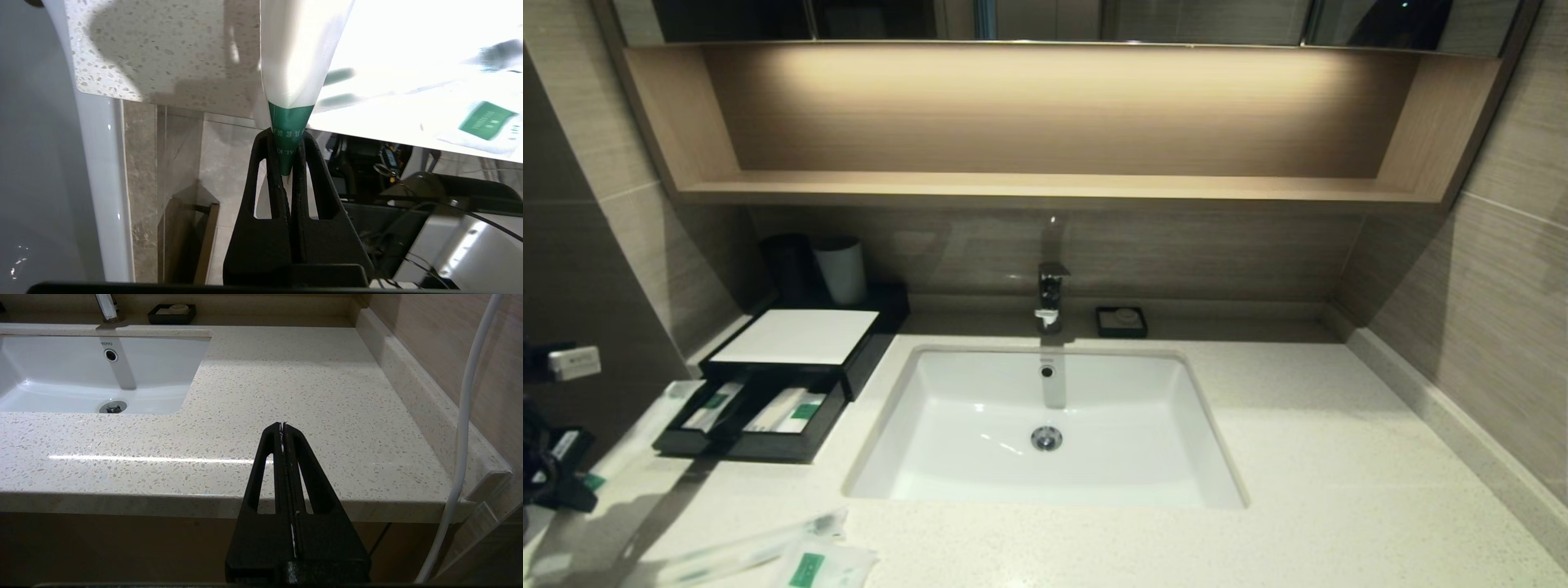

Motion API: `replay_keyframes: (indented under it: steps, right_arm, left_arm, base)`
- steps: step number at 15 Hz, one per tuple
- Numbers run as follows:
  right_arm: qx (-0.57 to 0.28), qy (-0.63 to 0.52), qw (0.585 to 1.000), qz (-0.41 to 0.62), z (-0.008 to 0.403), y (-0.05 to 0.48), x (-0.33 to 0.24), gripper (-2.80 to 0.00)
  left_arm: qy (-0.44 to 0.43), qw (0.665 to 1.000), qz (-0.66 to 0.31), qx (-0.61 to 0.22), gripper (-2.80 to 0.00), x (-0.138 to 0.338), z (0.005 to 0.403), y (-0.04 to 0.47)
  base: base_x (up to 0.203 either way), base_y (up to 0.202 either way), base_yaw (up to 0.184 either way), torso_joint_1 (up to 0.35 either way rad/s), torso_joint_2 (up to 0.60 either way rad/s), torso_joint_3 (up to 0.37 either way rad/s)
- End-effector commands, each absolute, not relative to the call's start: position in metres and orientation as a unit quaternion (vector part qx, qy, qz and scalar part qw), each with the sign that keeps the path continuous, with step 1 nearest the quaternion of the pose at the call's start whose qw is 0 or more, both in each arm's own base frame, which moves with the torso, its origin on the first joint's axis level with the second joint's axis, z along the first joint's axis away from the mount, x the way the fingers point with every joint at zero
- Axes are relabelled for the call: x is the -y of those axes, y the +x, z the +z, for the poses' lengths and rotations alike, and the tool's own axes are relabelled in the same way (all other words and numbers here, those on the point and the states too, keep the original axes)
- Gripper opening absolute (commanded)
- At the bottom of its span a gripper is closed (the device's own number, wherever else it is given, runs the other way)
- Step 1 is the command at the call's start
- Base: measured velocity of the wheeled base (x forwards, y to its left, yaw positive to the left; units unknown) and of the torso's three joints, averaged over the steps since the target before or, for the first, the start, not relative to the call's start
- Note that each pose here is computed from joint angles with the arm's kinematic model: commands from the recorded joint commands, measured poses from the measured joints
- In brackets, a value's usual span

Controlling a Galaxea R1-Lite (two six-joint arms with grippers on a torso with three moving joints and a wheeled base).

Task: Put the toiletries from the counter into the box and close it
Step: Place the bathroom toiletry into the drawer

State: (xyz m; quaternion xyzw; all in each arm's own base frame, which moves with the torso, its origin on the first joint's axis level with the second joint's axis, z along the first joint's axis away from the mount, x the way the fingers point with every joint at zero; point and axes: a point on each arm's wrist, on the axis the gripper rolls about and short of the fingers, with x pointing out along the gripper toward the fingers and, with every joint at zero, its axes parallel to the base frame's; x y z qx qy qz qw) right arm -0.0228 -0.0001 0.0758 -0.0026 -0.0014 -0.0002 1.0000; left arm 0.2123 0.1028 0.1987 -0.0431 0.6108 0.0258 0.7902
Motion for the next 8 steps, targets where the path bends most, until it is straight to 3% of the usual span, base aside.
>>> replay_keyframes:
  steps: [1, 8]
  right_arm:
    - [0.002, -0.003, 1.000, 0.000, 0.075, -0.023, 0.000, -2.80]
    - [0.001, -0.003, 1.000, 0.000, 0.075, -0.023, 0.000, -2.80]
  left_arm:
    - [-0.043, 0.790, 0.017, -0.612, -2.80, -0.096, 0.214, 0.222]
    - [-0.063, 0.753, 0.013, -0.655, -2.80, -0.105, 0.230, 0.256]
  base:
    - [0.000, 0.000, 0.000, 0.000, 0.00, 0.000]
    - [0.000, 0.000, 0.000, 0.000, 0.00, 0.000]
